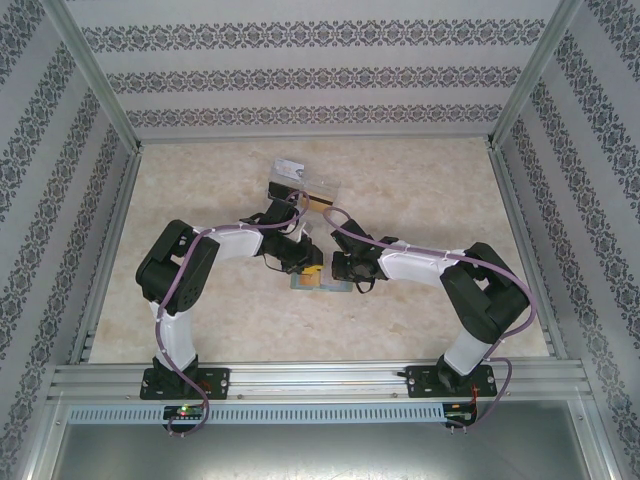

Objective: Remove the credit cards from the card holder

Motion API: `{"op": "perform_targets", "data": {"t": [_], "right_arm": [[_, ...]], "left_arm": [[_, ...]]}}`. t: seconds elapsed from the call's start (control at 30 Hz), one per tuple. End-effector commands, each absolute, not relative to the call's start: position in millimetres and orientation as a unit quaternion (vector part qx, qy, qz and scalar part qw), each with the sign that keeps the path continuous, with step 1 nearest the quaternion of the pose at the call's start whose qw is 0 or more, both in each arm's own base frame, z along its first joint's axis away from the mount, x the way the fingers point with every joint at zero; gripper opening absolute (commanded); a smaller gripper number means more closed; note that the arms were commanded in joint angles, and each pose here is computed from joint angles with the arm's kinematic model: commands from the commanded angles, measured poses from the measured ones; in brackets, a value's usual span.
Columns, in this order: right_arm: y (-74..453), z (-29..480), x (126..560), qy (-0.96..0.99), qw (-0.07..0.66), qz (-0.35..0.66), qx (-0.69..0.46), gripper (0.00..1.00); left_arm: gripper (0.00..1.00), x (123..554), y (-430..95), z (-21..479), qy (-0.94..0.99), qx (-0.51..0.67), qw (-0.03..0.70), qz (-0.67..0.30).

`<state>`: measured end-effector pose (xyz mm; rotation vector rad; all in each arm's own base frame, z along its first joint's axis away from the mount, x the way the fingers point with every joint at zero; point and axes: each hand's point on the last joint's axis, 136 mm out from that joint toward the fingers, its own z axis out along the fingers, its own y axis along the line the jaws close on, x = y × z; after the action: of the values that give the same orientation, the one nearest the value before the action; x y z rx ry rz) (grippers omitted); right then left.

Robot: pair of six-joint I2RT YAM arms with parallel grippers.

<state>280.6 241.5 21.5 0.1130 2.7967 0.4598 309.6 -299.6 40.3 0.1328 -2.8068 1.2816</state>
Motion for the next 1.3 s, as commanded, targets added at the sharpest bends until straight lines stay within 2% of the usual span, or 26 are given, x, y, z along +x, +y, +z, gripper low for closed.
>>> {"op": "perform_targets", "data": {"t": [0.0,0.2,0.5,0.63,0.8,0.9,1.1,1.27], "right_arm": [[229.9,5.7,273.0,0.981,0.128,0.137,0.052,0.2],[227.1,7.9,272.7,0.98,0.133,0.135,0.056,0.2],[227.3,23.7,276.4,0.973,0.159,0.16,0.056,0.2],[232.5,44.2,282.3,0.961,0.188,0.194,0.049,0.22],[238.0,76.1,287.6,0.941,0.227,0.245,0.046,0.33],[243.9,91.3,290.5,0.928,0.24,0.281,0.051,0.45],[254.7,125.0,300.5,0.892,0.253,0.369,0.067,0.65],[261.8,158.0,310.7,0.845,0.25,0.463,0.094,0.73]], "left_arm": [[0.13,309.2,-304.9,43.2,-0.907,0.019,0.016,0.42],[0.0,308.2,-295.2,44.3,-0.917,0.01,0.006,0.4],[0.0,310.2,-270.2,66.0,-0.919,0.02,-0.013,0.393],[0.0,312.4,-255.2,76.9,-0.935,0.016,-0.031,0.354],[0.0,321.9,-236.0,108.0,-0.945,0.015,-0.092,0.314],[0.0,327.0,-236.7,133.7,-0.937,0.008,-0.125,0.325],[0.0,339.6,-241.2,182.0,-0.904,0.014,-0.161,0.395],[0.0,357.4,-245.1,215.1,-0.863,0.033,-0.171,0.474]]}}
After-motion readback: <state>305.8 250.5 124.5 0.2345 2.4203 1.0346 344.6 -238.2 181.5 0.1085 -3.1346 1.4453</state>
